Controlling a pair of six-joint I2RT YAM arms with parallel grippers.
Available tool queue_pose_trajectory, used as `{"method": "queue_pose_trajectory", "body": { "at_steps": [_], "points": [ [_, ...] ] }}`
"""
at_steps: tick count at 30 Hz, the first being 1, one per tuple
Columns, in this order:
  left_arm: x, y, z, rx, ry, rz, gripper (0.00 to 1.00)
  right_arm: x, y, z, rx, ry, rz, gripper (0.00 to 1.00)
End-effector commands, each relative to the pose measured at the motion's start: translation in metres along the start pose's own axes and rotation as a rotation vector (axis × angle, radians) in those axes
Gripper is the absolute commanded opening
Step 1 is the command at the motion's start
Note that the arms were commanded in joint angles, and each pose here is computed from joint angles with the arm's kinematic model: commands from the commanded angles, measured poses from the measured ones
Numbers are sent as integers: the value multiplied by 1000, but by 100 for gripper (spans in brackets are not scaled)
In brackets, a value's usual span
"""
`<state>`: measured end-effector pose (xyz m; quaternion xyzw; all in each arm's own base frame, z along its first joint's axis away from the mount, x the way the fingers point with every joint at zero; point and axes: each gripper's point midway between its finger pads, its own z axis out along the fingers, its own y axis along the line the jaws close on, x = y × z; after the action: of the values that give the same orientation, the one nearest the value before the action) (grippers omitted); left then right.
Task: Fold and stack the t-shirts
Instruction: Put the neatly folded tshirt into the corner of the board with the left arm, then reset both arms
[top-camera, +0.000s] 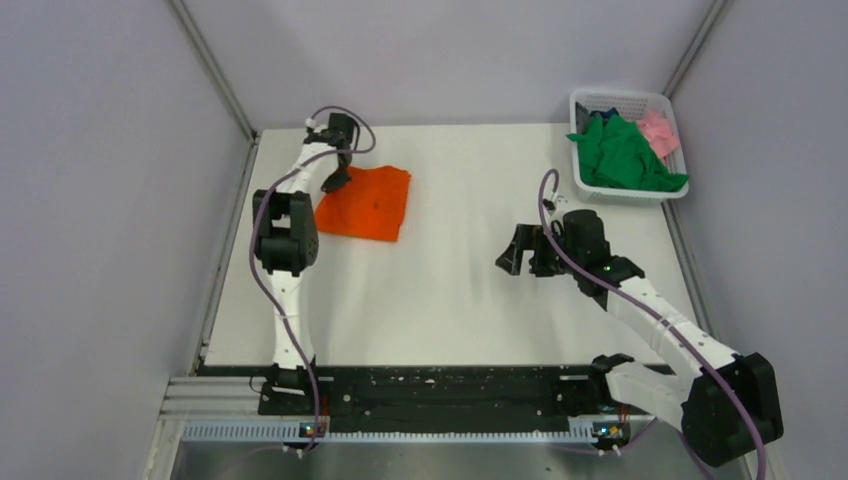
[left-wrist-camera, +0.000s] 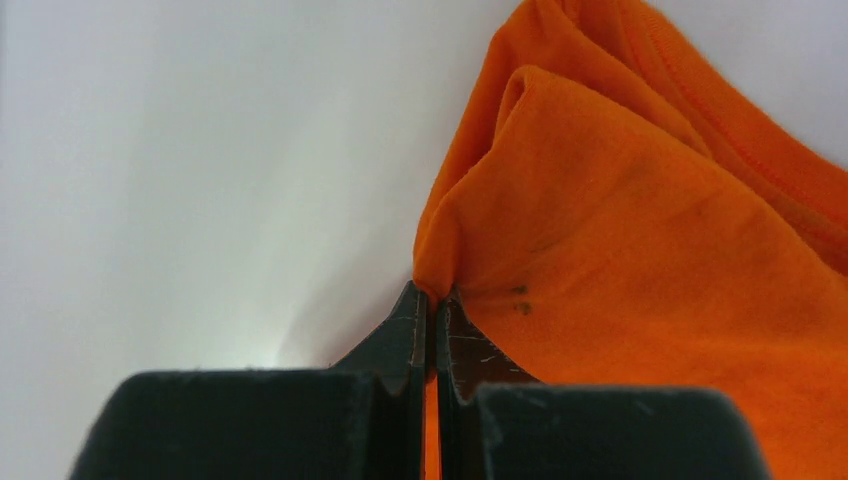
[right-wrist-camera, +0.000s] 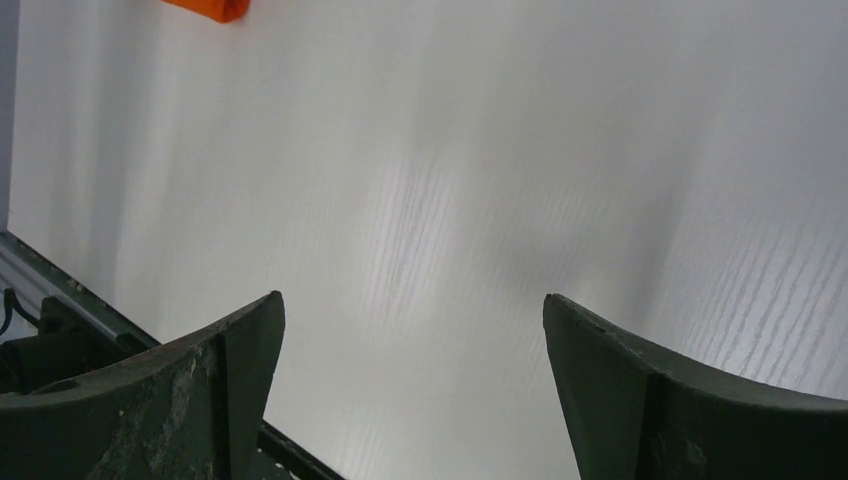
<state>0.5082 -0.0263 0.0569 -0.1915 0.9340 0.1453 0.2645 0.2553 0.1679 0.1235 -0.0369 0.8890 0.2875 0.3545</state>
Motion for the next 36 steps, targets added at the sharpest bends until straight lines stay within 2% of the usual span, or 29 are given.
{"method": "queue_pose_trajectory", "body": {
  "at_steps": [1, 5, 7, 16, 17, 18, 19, 20, 24, 26, 32, 36],
  "points": [
    [-70, 57, 12, -131, -149, 23, 0, -28, -3, 1, 42, -62, -56, 99],
    [-104, 77, 38, -163, -175, 30, 0, -25, -15, 10, 85, -46, -59, 99],
    [-124, 100, 46, -207, -196, -22, 0, -24, -22, 13, 110, -39, -57, 99],
    [-166, 150, 41, -207, -285, -179, 0, -21, -30, 16, 134, -27, -30, 99],
    [-171, 150, 36, -196, -300, -177, 11, -21, -30, 16, 133, -31, -29, 99],
    [-176, 147, 32, -174, -313, -165, 41, -22, -31, 16, 136, -34, -27, 99],
    [-181, 146, 25, -164, -328, -157, 91, -22, -33, 16, 141, -39, -24, 99],
    [-185, 147, 16, -168, -344, -158, 98, -22, -34, 16, 148, -42, -20, 99],
    [-201, 146, -36, -150, -409, -174, 99, -29, -46, 10, 200, -87, 26, 99],
    [-195, 134, -58, -54, -393, -195, 99, -34, -53, 4, 233, -129, 48, 99],
    [-129, 70, -131, 416, -318, -248, 99, -50, -95, -26, 397, -314, 89, 99],
    [-62, 44, -179, 587, -442, -171, 99, -58, -123, -54, 578, -438, 83, 99]
  ]
}}
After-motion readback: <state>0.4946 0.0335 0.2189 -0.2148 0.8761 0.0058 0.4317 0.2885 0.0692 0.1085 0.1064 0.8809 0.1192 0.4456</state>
